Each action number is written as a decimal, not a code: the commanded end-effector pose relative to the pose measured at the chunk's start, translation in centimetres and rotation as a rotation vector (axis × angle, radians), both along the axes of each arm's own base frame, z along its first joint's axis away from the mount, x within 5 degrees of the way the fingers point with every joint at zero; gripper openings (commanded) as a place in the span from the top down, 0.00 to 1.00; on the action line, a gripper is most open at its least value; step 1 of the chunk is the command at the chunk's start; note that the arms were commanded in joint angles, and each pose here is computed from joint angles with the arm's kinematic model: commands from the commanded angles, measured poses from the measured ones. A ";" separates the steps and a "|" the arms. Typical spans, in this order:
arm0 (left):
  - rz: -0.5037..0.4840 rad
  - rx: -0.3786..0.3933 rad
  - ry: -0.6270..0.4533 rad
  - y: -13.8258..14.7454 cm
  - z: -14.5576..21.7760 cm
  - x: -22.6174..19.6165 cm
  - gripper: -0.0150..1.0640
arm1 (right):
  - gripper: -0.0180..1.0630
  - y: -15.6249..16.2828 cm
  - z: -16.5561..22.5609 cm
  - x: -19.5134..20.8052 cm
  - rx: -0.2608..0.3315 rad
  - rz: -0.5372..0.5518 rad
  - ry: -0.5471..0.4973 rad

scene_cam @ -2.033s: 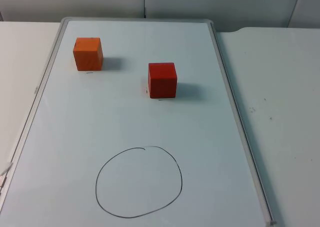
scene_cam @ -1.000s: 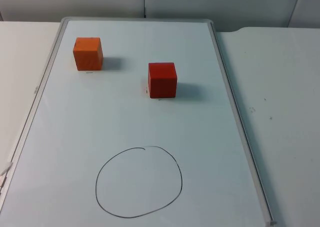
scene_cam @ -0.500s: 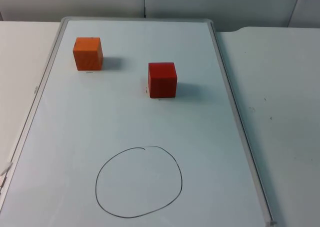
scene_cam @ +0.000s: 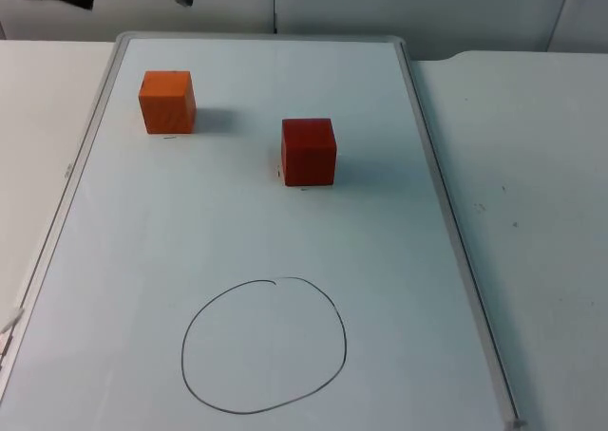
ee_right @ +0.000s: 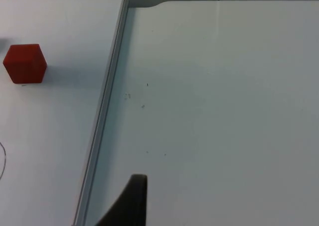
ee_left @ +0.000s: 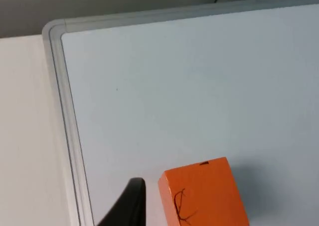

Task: Pick up one cube with the left hand and another cube with the right hand. First place the cube in the right hand at the target position, then stack the cube in the left hand on top.

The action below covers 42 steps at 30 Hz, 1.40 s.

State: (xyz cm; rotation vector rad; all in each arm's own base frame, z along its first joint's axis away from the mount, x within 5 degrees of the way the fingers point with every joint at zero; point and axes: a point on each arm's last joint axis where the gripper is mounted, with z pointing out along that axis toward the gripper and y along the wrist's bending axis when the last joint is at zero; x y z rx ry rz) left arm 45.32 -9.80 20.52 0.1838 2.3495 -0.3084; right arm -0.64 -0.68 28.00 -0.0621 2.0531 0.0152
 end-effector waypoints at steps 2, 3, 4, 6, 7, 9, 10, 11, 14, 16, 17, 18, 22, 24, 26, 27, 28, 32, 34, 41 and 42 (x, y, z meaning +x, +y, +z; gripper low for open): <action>0.000 -0.003 0.014 -1.0 -1.7 0.5 0.01 | 0.01 0.0 -0.1 0.0 -0.001 -0.006 -0.004; 0.005 -0.010 0.023 -1.4 -2.4 0.6 0.01 | 0.01 0.0 -0.1 0.0 -0.001 -0.006 -0.004; 0.010 -0.010 0.029 -1.5 -3.0 0.7 0.01 | 0.01 0.0 -0.1 0.0 -0.001 -0.006 -0.004; 0.009 -0.006 0.037 -1.8 -4.0 0.9 0.01 | 0.01 0.0 -0.1 0.0 -0.001 -0.006 -0.004; 0.009 -0.006 0.037 -1.8 -4.0 0.9 0.01 | 0.01 0.0 -0.1 0.0 -0.001 -0.006 -0.004; 0.010 -0.005 0.051 -2.0 -5.1 1.5 0.01 | 0.01 0.0 -0.1 0.0 -0.001 -0.006 -0.004; 0.011 -0.004 0.058 -2.0 -5.5 1.6 0.01 | 0.01 0.0 -0.1 0.0 -0.001 -0.006 -0.004; 0.011 -0.004 0.058 -2.0 -5.5 1.6 0.01 | 0.01 0.0 -0.1 0.0 -0.001 -0.006 -0.004; 0.017 -0.002 0.054 -2.0 -6.2 1.9 0.01 | 0.01 0.0 -0.1 0.0 0.002 -0.007 -0.004; 0.017 0.004 0.050 -2.0 -6.4 2.0 0.01 | 0.01 0.0 -0.1 0.0 0.002 -0.007 -0.004; 0.021 0.005 0.049 -2.0 -6.7 2.1 0.01 | 0.01 0.0 -0.1 0.0 0.002 -0.007 -0.004; 0.019 0.013 0.050 -2.0 -7.1 2.1 0.01 | 0.01 0.0 -0.1 0.0 0.002 -0.007 -0.004; 0.018 0.030 0.042 -1.9 -7.8 2.3 0.01 | 0.01 0.0 -0.1 0.0 0.002 -0.007 -0.004; 0.022 0.032 0.038 -1.9 -8.1 2.4 0.01 | 0.01 0.0 -0.1 0.0 0.002 -0.007 -0.004; 0.024 0.033 0.038 -1.8 -8.3 2.4 0.01 | 0.01 0.0 -0.1 0.0 0.002 -0.007 -0.004; 0.026 0.034 0.037 -1.8 -8.5 2.5 0.01 | 0.01 0.0 -0.1 0.0 0.002 -0.007 -0.004; 0.026 0.035 0.040 -1.8 -8.7 2.5 0.01 | 0.01 0.0 -0.1 0.0 0.002 -0.007 -0.004; 0.030 0.037 0.037 -1.8 -9.1 2.6 0.01 | 0.01 0.0 -0.1 0.0 0.002 -0.007 -0.004; 0.032 0.037 0.034 -1.8 -9.1 2.6 0.01 | 0.01 0.0 -0.1 0.0 0.002 -0.007 -0.004; 0.032 0.040 0.034 -1.8 -9.4 2.6 0.03 | 0.01 0.0 -0.1 0.0 0.002 -0.007 -0.004; 0.032 0.040 0.033 -1.8 -9.4 2.6 0.04 | 0.01 0.0 -0.1 0.0 0.002 -0.007 -0.004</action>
